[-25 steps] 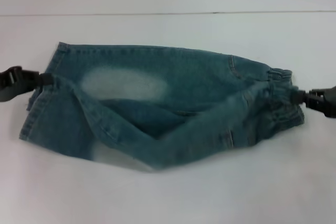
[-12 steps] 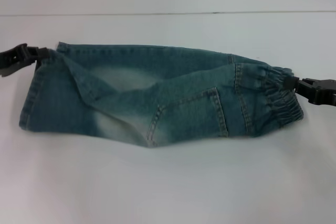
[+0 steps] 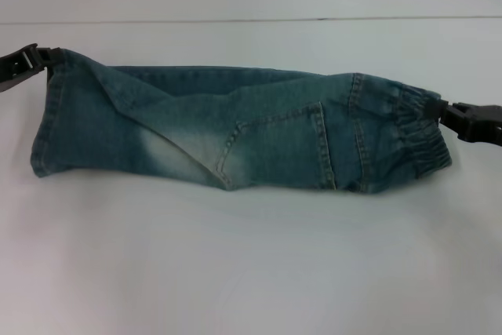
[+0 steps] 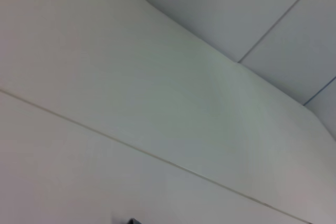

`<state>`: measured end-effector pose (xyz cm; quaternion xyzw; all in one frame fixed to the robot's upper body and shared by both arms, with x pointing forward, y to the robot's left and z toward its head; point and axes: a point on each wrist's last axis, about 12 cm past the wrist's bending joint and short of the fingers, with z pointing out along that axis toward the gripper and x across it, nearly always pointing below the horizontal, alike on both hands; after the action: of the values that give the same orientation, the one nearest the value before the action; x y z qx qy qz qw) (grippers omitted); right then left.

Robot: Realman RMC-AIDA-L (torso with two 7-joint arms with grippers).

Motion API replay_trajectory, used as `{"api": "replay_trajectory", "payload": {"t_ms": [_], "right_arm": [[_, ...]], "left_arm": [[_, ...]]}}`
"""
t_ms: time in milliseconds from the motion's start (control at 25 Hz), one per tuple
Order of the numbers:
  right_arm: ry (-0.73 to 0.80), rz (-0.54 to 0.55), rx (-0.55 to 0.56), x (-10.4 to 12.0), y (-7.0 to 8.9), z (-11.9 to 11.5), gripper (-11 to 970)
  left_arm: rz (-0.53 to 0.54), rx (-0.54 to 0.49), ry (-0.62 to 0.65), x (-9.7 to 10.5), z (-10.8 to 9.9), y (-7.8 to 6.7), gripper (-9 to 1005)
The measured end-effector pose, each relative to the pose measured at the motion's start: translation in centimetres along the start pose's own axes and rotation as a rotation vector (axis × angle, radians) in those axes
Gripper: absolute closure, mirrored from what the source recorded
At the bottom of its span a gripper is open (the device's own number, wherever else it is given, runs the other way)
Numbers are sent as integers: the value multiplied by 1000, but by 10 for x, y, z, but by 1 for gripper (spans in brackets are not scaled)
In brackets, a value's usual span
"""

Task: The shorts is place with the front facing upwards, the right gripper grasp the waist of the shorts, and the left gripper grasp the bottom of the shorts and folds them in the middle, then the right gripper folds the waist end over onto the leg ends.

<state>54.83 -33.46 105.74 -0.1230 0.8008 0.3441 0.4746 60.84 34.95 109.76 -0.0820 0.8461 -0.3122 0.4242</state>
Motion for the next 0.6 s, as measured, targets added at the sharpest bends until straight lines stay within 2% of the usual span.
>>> {"api": "replay_trajectory", "payload": {"t_ms": [280, 600], "right_arm": [[-5, -24, -3, -15, -2, 4, 916], [20, -64, 65, -31, -11, 15, 901]], "left_arm": [[42, -47, -5, -2, 9, 0, 957], [75, -77, -2, -2, 16, -3, 957]]}}
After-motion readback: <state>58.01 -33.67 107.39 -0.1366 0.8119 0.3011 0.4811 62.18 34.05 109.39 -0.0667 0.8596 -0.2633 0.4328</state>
